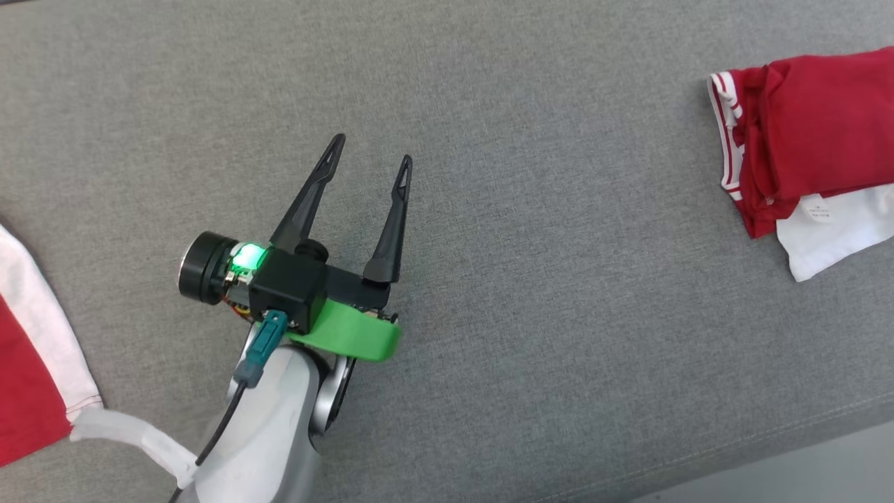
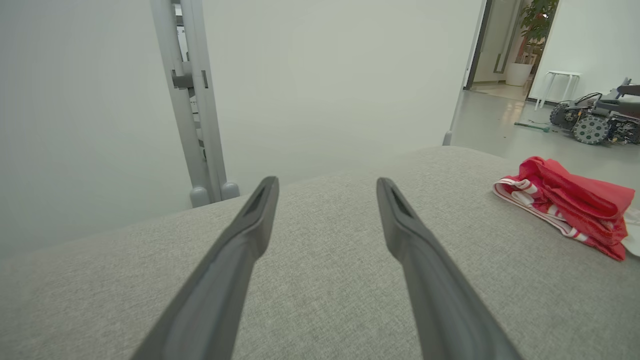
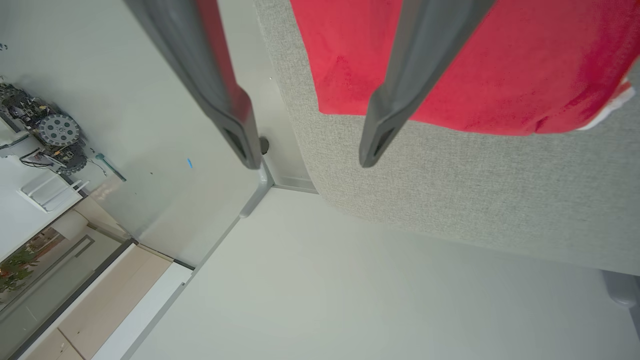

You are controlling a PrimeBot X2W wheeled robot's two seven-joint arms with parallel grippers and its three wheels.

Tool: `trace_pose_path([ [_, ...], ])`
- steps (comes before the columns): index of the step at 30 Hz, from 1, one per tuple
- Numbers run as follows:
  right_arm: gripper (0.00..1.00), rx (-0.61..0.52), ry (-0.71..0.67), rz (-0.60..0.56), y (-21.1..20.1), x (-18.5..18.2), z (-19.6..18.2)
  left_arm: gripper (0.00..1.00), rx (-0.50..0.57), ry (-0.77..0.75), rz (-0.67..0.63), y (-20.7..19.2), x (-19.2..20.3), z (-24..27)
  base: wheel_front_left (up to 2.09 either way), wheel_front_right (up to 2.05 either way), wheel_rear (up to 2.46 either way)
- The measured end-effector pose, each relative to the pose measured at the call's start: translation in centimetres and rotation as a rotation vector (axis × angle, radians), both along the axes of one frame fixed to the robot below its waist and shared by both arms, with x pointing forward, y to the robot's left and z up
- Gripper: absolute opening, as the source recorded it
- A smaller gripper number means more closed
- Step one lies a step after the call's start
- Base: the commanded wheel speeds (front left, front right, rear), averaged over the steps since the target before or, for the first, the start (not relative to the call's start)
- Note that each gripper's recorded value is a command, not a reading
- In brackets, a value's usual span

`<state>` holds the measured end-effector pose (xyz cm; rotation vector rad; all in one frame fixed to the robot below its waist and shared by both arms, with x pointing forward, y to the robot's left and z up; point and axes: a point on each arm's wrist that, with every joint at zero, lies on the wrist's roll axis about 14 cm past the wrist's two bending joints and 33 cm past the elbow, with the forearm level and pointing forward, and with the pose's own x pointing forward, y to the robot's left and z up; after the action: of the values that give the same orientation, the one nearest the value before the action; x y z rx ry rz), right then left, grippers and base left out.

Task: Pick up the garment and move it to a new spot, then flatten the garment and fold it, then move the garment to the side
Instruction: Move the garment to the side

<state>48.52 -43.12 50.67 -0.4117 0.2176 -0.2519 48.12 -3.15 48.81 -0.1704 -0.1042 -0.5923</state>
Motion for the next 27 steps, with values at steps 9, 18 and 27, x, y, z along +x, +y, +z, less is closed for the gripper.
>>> trace_pose_path([
  [9, 1.00, 0.113, -0.212, 0.184, 7.7, -1.0, 4.7, 1.00, -0.005, -0.020, 0.120, 4.0, -3.2, 3.0, 0.00, 0.00, 0.00],
  [18, 1.00, 0.304, -0.298, 0.332, 16.7, -5.2, 3.8, 1.00, -0.050, -0.005, 0.308, 9.9, -6.7, 4.6, 0.00, 0.00, 0.00],
  [27, 1.00, 0.464, -0.358, 0.423, 23.9, -8.7, 3.6, 1.00, -0.039, 0.017, 0.416, 13.5, -10.4, 4.1, 0.00, 0.00, 0.00],
])
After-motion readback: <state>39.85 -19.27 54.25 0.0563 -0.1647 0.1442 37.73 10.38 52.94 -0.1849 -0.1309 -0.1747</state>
